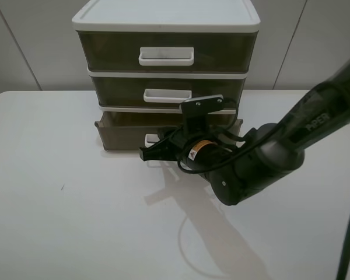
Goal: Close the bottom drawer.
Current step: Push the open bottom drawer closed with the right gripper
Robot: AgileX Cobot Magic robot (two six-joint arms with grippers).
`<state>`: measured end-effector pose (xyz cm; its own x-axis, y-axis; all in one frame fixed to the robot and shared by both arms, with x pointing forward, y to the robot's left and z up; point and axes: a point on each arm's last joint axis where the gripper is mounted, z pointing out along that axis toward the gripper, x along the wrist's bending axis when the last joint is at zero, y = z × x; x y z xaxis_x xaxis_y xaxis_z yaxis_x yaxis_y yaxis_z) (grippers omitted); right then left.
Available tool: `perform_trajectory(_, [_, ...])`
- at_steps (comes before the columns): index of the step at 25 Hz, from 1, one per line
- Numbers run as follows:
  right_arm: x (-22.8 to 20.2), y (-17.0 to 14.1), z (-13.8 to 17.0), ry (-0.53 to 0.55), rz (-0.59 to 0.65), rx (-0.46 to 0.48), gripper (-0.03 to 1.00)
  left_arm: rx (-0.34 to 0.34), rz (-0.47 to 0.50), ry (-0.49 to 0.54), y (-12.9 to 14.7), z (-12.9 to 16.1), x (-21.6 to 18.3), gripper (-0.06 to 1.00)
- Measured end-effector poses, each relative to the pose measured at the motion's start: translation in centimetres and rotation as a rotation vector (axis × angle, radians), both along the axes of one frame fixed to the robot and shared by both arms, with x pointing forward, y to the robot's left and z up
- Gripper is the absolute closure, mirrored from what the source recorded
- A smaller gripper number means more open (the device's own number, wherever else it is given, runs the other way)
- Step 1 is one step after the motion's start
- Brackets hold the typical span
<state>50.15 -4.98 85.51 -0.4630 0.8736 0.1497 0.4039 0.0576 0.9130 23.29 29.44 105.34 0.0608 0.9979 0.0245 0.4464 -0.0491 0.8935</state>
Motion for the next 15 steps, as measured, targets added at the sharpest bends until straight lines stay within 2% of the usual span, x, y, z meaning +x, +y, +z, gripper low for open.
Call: perform_trajectory(15, [2.7, 1.3, -0.7, 0.000, -0.149, 0.065, 0.95, 0.000, 0.000, 0.000, 0.0, 0.0, 0.0, 0.23])
